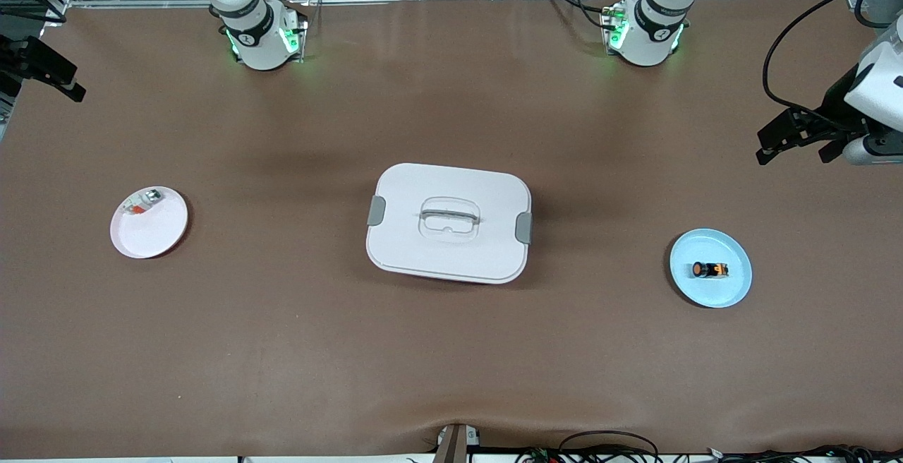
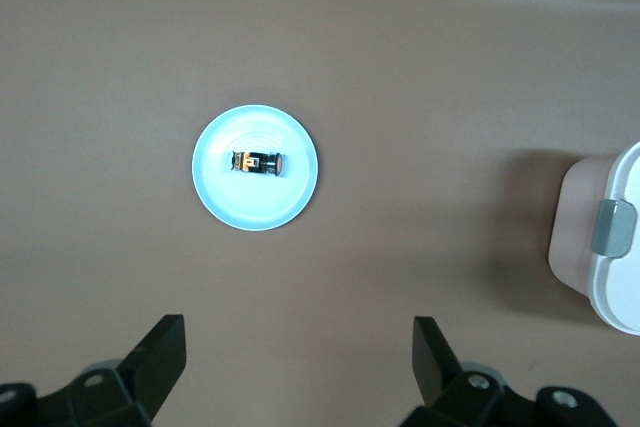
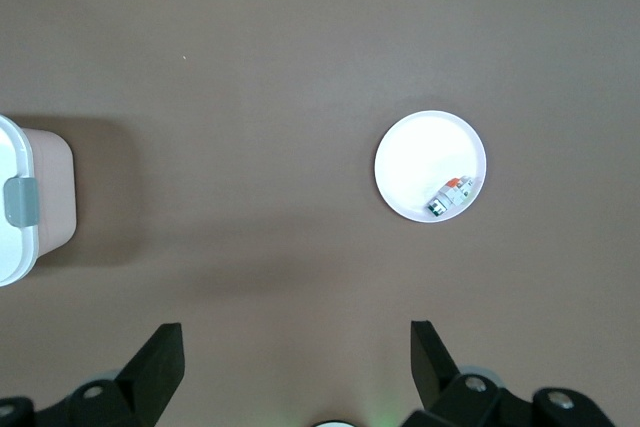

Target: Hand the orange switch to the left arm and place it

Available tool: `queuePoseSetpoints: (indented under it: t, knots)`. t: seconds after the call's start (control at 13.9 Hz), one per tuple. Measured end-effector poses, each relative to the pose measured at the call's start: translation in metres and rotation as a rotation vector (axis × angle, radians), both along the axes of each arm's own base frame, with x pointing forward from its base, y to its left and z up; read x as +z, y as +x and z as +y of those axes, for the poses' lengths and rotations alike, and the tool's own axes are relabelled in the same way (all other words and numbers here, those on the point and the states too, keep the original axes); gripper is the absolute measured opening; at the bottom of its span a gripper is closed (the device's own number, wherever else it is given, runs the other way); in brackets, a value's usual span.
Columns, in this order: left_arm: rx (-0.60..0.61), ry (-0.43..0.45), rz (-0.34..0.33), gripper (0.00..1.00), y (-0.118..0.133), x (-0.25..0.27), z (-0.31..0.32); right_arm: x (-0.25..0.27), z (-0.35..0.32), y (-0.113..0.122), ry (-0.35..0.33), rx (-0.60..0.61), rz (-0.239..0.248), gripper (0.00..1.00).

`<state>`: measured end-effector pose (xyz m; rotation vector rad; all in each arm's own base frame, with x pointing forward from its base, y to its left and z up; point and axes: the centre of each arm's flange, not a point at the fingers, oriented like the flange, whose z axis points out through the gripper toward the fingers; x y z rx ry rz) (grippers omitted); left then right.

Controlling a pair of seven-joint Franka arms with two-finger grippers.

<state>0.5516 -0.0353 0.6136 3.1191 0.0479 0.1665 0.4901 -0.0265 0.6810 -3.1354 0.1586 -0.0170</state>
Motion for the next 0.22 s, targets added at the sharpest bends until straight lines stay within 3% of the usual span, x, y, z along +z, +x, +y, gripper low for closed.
queuePoseSetpoints:
  t: [0.22]
  knots:
    - [0.000,0.000,0.001,1.00,0.0000,0.0000,0.0000,-0.0003,-0.0008,-0.0004,-0.009,0.006,0.003,1.00]
